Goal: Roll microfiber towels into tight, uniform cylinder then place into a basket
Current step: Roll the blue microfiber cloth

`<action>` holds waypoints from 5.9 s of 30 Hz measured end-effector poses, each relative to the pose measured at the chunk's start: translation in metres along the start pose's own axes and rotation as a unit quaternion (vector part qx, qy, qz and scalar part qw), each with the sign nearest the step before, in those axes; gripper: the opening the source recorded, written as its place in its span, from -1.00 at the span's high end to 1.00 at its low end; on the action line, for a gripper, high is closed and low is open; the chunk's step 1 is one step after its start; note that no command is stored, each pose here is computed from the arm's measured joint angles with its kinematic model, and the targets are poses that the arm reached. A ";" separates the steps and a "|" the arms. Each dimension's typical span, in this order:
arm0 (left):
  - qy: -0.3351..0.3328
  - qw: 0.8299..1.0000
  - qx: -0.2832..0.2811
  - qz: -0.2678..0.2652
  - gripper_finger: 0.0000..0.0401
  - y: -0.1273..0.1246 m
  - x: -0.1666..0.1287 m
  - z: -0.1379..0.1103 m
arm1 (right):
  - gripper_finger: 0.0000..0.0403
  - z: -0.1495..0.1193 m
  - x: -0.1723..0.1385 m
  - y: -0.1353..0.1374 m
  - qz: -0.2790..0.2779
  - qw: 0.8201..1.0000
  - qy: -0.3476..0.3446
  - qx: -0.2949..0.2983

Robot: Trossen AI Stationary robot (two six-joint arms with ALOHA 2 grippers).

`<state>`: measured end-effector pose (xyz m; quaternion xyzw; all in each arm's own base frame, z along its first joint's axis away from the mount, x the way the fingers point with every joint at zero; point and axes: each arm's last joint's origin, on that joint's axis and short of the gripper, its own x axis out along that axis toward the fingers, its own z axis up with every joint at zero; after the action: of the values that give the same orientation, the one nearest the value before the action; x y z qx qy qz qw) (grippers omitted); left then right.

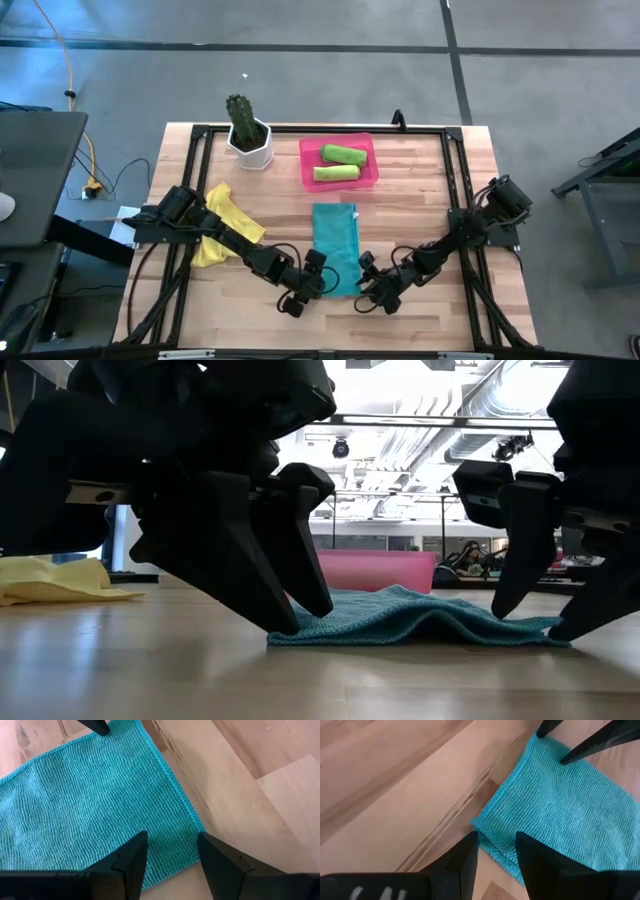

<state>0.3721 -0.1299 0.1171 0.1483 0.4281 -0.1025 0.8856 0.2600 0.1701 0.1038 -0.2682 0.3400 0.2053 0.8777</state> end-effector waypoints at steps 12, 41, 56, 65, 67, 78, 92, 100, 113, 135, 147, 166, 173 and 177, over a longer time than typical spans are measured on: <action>-0.021 0.999 0.032 -0.020 0.18 -0.008 -0.019 0.010 | 0.49 -0.002 0.000 0.000 0.007 0.999 0.012 0.038; 0.018 0.992 -0.121 -0.028 0.94 -0.012 -0.002 -0.002 | 1.00 -0.002 0.001 0.000 0.004 0.988 0.006 0.155; 0.013 0.963 -0.261 -0.069 0.99 -0.011 -0.001 0.001 | 1.00 0.000 -0.006 -0.025 0.077 0.950 -0.005 0.303; 0.027 0.917 -0.381 -0.116 0.99 -0.006 0.000 0.002 | 1.00 -0.004 -0.005 -0.042 0.107 0.884 0.003 0.456; 0.022 0.912 -0.391 -0.124 1.00 -0.006 -0.001 0.004 | 1.00 -0.004 -0.005 -0.043 0.108 0.875 0.005 0.472; 0.001 0.899 -0.430 -0.082 1.00 0.001 -0.030 0.016 | 1.00 -0.003 -0.006 -0.043 0.108 0.840 0.010 0.531; 0.048 0.862 -0.504 0.014 1.00 -0.008 -0.032 0.000 | 1.00 -0.003 -0.005 -0.045 0.069 0.847 -0.001 0.528; 0.067 0.859 -0.507 0.021 1.00 -0.010 -0.025 -0.005 | 0.83 -0.003 -0.005 -0.046 0.057 0.887 -0.006 0.459; 0.068 0.858 -0.509 0.026 1.00 -0.009 -0.021 -0.007 | 0.52 0.014 -0.027 -0.056 0.059 0.957 -0.077 0.273; 0.067 0.859 -0.506 0.027 1.00 -0.007 -0.021 -0.007 | 0.54 0.005 0.001 -0.039 0.009 0.988 -0.064 0.138; 0.071 0.859 -0.506 0.020 1.00 -0.008 -0.021 -0.007 | 0.53 -0.003 0.007 -0.049 0.007 0.987 -0.050 0.150; 0.075 0.858 -0.508 0.011 1.00 -0.008 -0.021 -0.007 | 0.53 -0.007 0.008 -0.046 0.042 0.986 -0.035 0.157; 0.075 0.857 -0.509 0.005 0.99 -0.008 -0.021 -0.007 | 0.53 -0.009 0.008 -0.049 0.032 0.986 -0.029 0.160; 0.075 0.858 -0.509 0.005 0.99 -0.008 -0.021 -0.007 | 0.52 -0.009 0.008 -0.050 0.023 0.987 -0.026 0.159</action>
<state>0.3521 -0.1344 0.1281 -0.3133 0.4849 0.1457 0.8035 0.2879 0.1276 0.1094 -0.1119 0.3510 0.1757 0.9129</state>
